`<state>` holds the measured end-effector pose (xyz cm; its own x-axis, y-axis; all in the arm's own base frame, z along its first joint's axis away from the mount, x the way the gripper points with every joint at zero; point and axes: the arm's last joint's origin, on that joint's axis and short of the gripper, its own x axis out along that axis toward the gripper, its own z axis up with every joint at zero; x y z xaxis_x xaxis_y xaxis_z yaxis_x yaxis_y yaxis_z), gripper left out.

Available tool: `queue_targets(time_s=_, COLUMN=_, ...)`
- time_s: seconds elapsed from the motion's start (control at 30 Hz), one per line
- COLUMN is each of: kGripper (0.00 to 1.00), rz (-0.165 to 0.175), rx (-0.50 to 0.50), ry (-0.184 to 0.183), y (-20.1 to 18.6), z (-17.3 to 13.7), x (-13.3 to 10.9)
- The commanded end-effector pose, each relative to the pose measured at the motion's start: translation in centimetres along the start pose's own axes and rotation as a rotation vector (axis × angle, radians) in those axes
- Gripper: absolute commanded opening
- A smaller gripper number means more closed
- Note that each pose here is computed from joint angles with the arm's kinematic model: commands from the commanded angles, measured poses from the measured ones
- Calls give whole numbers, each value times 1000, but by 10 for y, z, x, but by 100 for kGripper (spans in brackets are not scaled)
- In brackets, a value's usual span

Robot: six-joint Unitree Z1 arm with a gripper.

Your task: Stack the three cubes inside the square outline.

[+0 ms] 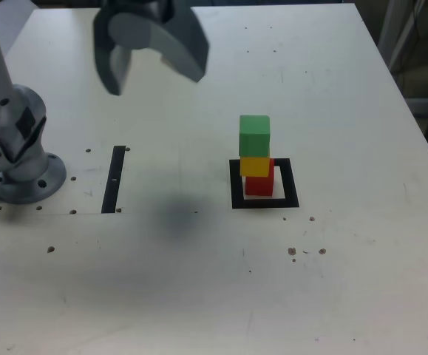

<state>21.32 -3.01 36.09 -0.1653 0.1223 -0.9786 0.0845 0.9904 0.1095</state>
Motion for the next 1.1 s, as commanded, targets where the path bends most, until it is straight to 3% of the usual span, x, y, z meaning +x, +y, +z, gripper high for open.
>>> queue_targets(time_s=0.0, kGripper=100, rz=2, rx=4, ry=45, y=-1, z=-4, x=9)
queue_targets(time_s=0.17, kGripper=100, rz=6, rx=-1, ry=147, y=-2, z=-28, x=42)
queue_targets(time_s=0.3, kGripper=100, rz=16, rx=-5, ry=169, y=-2, z=-39, x=59)
queue_targets(time_s=0.47, kGripper=100, rz=22, rx=1, ry=181, y=-3, z=-46, x=80)
queue_targets(time_s=0.7, kGripper=100, rz=-3, rx=-7, ry=150, y=-9, z=-43, x=109)
queue_targets(time_s=1.07, kGripper=99, rz=-3, rx=-27, ry=166, y=-11, z=-41, x=119)
